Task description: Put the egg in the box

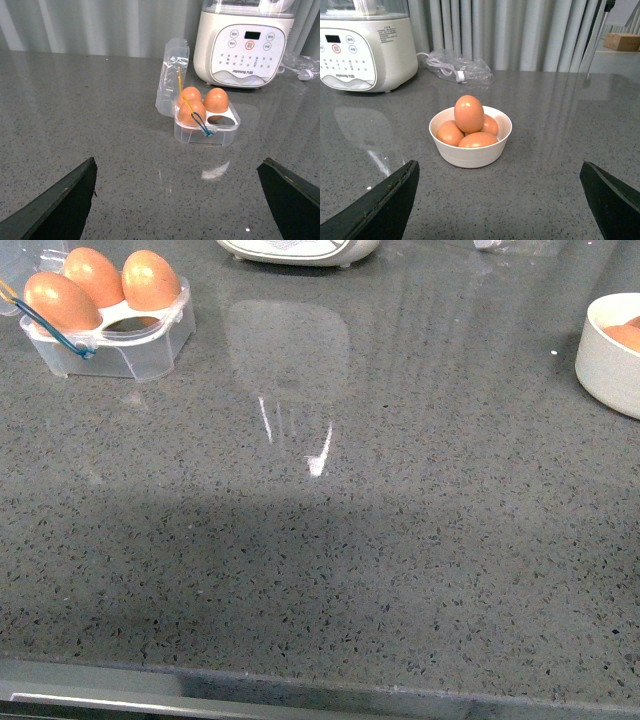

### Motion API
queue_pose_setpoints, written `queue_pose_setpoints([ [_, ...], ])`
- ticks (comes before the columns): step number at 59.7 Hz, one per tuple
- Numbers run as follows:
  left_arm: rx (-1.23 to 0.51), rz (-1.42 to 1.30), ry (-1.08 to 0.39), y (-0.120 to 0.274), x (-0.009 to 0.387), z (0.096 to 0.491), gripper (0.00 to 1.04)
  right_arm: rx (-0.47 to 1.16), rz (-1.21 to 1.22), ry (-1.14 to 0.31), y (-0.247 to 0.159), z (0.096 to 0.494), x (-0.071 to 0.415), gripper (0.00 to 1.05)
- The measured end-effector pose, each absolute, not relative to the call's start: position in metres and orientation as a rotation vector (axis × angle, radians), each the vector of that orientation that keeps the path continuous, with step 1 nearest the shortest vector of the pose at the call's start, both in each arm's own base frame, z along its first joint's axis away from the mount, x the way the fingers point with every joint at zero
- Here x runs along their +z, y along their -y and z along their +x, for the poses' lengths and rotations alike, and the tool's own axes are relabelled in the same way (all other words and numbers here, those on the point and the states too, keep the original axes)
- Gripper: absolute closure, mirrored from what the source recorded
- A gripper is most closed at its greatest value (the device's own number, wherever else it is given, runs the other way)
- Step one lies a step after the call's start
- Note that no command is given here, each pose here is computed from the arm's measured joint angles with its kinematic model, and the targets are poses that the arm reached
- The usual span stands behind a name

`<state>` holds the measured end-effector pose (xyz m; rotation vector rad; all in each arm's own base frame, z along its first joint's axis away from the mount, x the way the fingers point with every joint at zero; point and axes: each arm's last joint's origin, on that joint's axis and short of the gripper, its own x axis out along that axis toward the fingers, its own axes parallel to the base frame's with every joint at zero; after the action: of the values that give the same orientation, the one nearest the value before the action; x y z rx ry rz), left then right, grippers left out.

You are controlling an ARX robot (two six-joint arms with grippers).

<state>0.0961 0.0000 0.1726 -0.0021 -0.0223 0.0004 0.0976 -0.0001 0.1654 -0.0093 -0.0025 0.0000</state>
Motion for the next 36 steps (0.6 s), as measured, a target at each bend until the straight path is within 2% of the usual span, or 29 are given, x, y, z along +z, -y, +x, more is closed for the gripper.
queue_pose_setpoints([
  [36, 0.0, -0.002, 0.023, 0.0, 0.1727, 0.0961, 0.07, 0.0, -0.009, 0.002, 0.0001, 0.0976, 0.1654, 0.07],
])
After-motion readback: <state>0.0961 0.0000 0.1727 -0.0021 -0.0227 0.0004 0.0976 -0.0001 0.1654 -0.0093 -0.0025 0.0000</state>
